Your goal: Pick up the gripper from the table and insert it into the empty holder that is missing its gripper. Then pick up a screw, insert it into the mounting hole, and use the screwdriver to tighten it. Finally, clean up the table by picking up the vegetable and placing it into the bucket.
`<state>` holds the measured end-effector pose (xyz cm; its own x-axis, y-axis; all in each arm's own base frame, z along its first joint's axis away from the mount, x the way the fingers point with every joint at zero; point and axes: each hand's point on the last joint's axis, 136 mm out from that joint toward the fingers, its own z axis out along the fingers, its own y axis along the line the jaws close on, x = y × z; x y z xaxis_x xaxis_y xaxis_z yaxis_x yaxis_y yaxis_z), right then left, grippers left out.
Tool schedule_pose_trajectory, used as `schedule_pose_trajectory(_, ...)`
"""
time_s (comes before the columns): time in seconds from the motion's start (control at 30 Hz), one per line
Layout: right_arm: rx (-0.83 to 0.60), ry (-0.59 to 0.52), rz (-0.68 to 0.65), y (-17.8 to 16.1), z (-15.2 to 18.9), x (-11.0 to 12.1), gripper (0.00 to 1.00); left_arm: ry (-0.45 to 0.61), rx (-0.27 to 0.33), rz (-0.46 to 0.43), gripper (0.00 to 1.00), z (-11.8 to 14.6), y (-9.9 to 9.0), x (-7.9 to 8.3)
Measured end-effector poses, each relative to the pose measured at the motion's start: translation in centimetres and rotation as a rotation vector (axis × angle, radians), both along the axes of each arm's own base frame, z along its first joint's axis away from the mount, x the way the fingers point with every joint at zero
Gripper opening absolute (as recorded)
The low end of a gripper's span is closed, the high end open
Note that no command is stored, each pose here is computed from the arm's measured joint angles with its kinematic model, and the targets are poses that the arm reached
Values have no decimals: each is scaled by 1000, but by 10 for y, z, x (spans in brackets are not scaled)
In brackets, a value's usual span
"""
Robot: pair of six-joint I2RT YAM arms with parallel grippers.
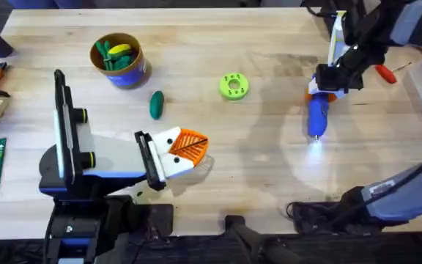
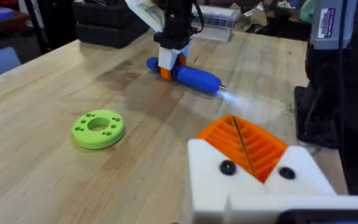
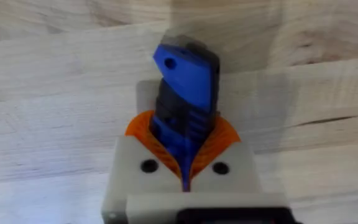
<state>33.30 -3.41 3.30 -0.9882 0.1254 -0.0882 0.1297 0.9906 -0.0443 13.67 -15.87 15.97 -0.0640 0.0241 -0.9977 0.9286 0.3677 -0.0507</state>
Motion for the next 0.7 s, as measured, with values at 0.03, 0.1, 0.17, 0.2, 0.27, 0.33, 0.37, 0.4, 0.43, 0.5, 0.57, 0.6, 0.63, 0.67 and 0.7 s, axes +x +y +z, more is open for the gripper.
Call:
schedule_pose_trajectory(0.03, 0, 0, 0, 0, 0, 0, 29, 0, 0, 0, 17, 0, 0, 0)
schedule_pose_trajectory(0.1, 0, 0, 1, 0, 0, 0, 29, 0, 0, 0, 17, 0, 0, 0)
schedule_pose_trajectory(0.17, 0, 1, 1, 0, 0, 0, 28, 0, 0, 0, 17, 0, 0, 0)
schedule_pose_trajectory(0.2, 1, 1, 1, 0, 0, 0, 28, 0, 0, 0, 17, 0, 0, 0)
schedule_pose_trajectory(0.27, 4, 1, 1, 1, 0, 0, 28, 0, 0, 0, 17, 0, 0, 0)
schedule_pose_trajectory(0.33, 10, 2, 1, 2, 0, 0, 28, 0, 0, 0, 17, 0, 0, 0)
schedule_pose_trajectory(0.37, 17, 3, 2, 3, 1, 0, 28, 0, 0, 0, 17, 0, 0, 0)
schedule_pose_trajectory(0.4, 23, 3, 3, 4, 1, 0, 28, 0, 0, 0, 17, 0, 0, 0)
schedule_pose_trajectory(0.43, 29, 2, 4, 5, 3, 0, 28, 0, 0, 0, 17, 0, 0, 0)
schedule_pose_trajectory(0.5, 36, -11, 9, 8, 9, 4, 28, 0, 0, 0, 17, 0, 0, 0)
schedule_pose_trajectory(0.57, 37, -48, 16, 10, 22, 11, 28, 0, 0, 0, 17, 0, 0, 0)
schedule_pose_trajectory(0.6, 36, -77, 21, 11, 32, 16, 28, 0, 0, 0, 17, 0, 0, 0)
schedule_pose_trajectory(0.63, 35, -118, 28, 13, 45, 23, 28, 0, 0, 0, 17, 0, 0, 0)
schedule_pose_trajectory(0.67, 34, -157, 34, 15, 58, 30, 28, 0, 0, 0, 17, 0, 0, 0)
schedule_pose_trajectory(0.7, 33, -203, 42, 18, 73, 38, 28, 0, 0, 0, 17, 0, 0, 0)
